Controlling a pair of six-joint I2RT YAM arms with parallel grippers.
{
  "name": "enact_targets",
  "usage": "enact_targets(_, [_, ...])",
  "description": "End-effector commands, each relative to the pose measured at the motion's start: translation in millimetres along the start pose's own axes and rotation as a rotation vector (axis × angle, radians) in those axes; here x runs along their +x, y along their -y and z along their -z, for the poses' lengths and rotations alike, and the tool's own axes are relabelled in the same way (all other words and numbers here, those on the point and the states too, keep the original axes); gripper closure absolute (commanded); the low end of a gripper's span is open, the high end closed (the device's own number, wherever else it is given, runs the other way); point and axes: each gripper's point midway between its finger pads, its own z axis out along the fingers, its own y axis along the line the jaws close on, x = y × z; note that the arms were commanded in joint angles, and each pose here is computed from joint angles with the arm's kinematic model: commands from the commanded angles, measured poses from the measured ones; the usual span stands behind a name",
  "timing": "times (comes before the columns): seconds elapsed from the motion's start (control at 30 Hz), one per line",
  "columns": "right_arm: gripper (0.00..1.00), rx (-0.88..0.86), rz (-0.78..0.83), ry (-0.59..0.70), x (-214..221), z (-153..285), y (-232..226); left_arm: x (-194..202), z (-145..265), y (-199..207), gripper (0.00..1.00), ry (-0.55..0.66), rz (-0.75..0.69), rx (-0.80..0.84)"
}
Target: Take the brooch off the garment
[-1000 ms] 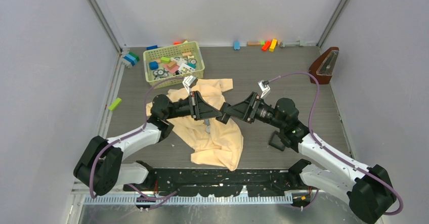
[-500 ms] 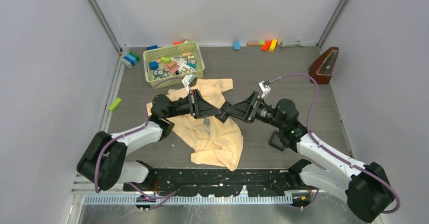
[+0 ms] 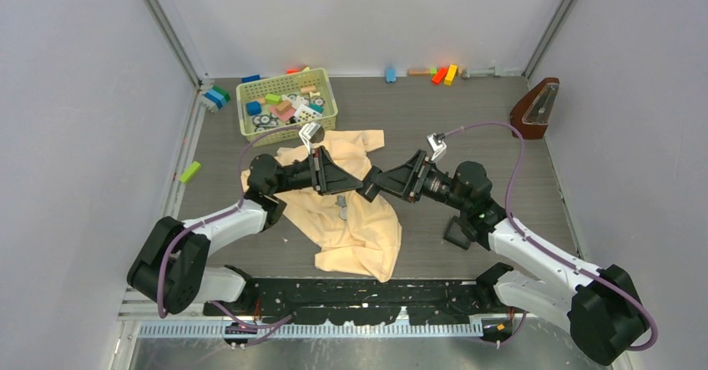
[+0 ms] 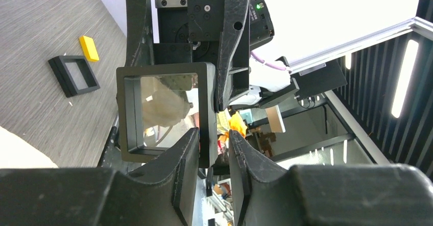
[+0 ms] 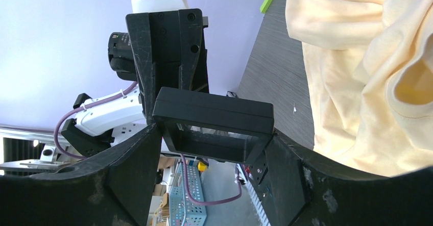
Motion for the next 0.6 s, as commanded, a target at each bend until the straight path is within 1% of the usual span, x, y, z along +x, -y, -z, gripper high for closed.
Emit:
enact_targets(0.0, [0.76, -0.043, 0.039, 0.011, -8, -3, -15, 1, 1, 12, 0.72, -0.021, -0.066, 0.022])
enact_targets(0.07, [0.76, -0.041, 0.038, 0.009, -8, -4, -14, 0, 0, 12, 0.77, -0.025, -0.063, 0.020])
enact_targets(0.1, [0.76, -0.041, 0.038, 0.008, -8, -4, -14, 1, 0, 12, 0.83, -0.028, -0.064, 0.020])
enact_targets(0.17, [0.75, -0.041, 0.039, 0.006, -7, -4, -14, 1, 0, 11, 0.99, -0.029, -0.063, 0.018])
enact_targets(0.2, [0.74, -0.040, 0.041, 0.004, -7, -4, -14, 1, 0, 11, 1.00, -0.029, -0.066, 0.018])
enact_targets(0.27, [0.60, -0.030, 0.043, 0.003, -7, -4, -13, 1, 1, 12, 1.00, -0.027, -0.079, 0.018])
enact_targets(0.3, [0.46, -0.017, 0.045, 0.004, -7, -4, -11, 1, 1, 12, 1.00, -0.026, -0.082, 0.009])
enact_targets(0.33, [0.40, -0.015, 0.051, 0.007, -8, -4, -12, 1, 1, 10, 1.00, -0.024, -0.086, -0.004])
enact_targets(0.43, [0.37, 0.055, 0.068, -0.001, -9, -4, -2, 0, 2, 8, 1.00, -0.017, -0.118, -0.040])
enact_targets(0.57, [0.39, 0.138, 0.069, -0.010, -8, -4, 13, -1, 4, 10, 1.00, -0.017, -0.152, -0.073])
